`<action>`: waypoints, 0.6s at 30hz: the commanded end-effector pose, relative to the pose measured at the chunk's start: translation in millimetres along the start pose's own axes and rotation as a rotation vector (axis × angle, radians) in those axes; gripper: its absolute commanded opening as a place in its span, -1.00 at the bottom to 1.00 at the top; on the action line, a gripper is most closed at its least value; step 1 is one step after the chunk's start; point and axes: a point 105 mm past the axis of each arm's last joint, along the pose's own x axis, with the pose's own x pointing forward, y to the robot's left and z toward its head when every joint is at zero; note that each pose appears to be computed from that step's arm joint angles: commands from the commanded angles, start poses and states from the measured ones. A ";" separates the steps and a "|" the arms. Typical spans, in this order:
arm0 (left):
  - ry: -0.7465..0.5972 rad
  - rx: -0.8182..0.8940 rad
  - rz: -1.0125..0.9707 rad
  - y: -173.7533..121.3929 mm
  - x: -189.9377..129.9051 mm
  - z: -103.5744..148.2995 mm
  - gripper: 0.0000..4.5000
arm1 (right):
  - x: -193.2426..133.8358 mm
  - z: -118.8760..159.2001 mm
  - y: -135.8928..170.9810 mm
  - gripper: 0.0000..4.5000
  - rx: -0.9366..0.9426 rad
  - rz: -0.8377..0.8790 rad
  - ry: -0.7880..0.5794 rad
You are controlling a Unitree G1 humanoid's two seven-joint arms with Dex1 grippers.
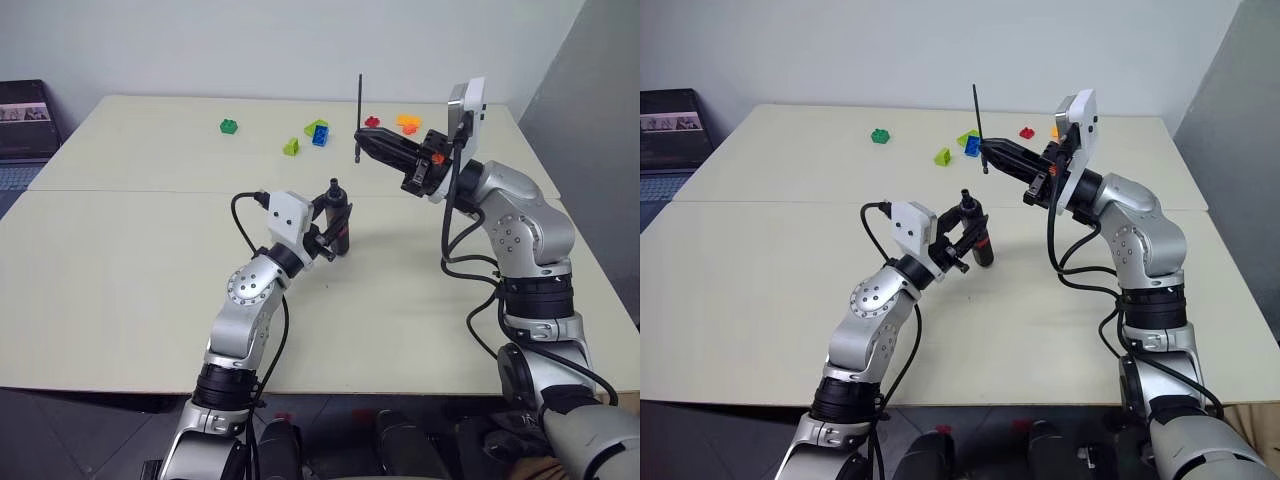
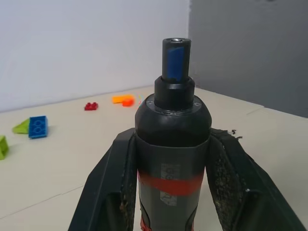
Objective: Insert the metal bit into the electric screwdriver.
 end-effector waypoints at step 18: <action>0.021 -0.076 -0.436 -38.9 -9.6 18.1 -0.27 | -24.8 13.2 34.1 -1.00 0.111 0.213 0.025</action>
